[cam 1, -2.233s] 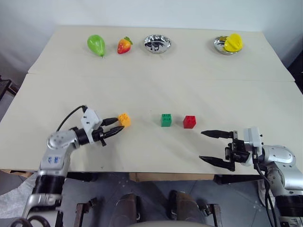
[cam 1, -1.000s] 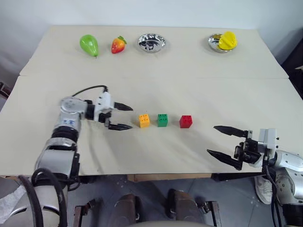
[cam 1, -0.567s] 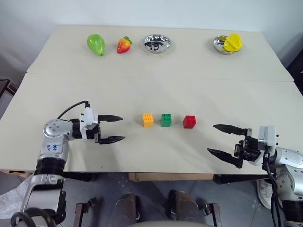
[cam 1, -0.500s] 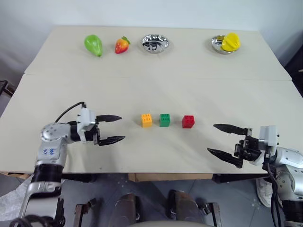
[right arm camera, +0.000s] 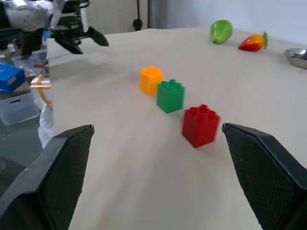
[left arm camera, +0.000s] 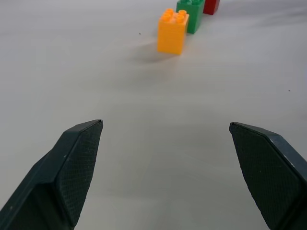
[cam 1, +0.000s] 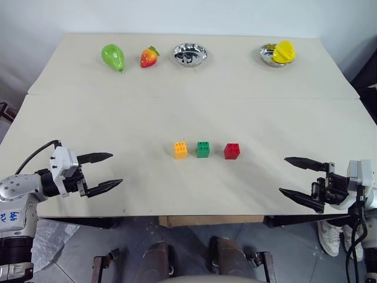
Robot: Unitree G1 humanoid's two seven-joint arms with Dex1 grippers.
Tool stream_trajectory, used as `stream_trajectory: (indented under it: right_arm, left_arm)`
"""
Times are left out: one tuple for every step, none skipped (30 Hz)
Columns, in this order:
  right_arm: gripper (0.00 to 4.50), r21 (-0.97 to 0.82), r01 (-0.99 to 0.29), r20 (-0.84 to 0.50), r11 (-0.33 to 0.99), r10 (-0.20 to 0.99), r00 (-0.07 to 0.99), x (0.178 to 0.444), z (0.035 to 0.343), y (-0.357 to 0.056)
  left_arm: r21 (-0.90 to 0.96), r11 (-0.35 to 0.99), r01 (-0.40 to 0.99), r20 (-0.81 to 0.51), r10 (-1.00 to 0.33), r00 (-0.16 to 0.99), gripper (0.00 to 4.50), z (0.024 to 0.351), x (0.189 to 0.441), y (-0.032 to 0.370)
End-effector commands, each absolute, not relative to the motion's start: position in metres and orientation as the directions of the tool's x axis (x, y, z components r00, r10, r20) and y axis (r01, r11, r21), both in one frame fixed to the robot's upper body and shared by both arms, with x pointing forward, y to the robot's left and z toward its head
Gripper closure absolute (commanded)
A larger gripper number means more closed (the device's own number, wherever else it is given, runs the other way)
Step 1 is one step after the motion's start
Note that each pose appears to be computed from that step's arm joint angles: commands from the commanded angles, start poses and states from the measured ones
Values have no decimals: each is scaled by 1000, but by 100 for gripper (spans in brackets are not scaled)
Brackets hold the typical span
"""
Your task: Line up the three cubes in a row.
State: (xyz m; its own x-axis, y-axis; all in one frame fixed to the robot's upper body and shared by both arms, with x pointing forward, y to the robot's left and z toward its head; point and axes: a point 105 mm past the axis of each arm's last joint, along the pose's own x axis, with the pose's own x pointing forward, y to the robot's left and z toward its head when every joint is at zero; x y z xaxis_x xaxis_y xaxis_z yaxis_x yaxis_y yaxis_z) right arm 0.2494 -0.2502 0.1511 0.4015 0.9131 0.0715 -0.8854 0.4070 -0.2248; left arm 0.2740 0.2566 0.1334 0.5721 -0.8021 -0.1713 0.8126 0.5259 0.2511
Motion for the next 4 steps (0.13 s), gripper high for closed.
stream_trajectory:
  right_arm:
    - [0,-267,-896,55,354,934,353,248,159,-250]
    - [0,-268,-896,55,353,935,351,249,159,-249]
    - [0,-267,-898,54,349,936,348,250,159,-247]
    - [0,-266,-899,53,348,936,347,251,159,-246]
  left_arm:
    - [317,528,788,-145,-794,591,1,141,278,260]
    - [320,525,789,-140,-797,587,1,142,279,259]
    - [309,518,797,-143,-803,578,1,142,279,258]
    - [301,515,803,-147,-807,572,1,142,279,257]
